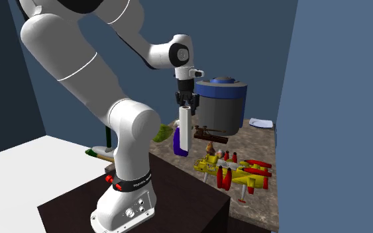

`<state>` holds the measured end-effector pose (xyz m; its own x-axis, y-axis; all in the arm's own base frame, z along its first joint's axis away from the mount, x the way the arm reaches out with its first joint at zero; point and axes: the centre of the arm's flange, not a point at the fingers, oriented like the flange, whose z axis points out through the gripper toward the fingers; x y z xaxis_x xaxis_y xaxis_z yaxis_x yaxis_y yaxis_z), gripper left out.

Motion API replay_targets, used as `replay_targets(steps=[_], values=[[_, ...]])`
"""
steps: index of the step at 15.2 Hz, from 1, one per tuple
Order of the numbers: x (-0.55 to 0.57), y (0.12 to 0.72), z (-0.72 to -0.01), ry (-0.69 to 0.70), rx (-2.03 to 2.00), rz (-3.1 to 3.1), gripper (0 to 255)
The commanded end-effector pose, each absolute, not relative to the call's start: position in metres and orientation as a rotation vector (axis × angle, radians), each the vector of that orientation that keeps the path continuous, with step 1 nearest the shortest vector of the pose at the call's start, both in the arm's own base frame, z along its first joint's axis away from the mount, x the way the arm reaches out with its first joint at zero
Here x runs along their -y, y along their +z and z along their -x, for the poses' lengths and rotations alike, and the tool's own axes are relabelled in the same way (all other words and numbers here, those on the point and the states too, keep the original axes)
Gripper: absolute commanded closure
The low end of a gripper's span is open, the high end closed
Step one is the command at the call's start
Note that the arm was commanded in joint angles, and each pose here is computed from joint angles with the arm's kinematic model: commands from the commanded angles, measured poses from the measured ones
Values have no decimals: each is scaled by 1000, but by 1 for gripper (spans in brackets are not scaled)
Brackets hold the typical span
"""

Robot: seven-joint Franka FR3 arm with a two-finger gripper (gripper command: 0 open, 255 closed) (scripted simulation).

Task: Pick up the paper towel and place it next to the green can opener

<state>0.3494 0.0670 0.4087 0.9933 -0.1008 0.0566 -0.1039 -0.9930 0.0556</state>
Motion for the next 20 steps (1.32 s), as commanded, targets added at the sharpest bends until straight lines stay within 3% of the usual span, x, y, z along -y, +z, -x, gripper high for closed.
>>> replay_targets(steps=[1, 20], values=[[-67, 420, -349, 82, 158, -3078, 255], [-67, 519, -349, 82, 158, -3078, 255]])
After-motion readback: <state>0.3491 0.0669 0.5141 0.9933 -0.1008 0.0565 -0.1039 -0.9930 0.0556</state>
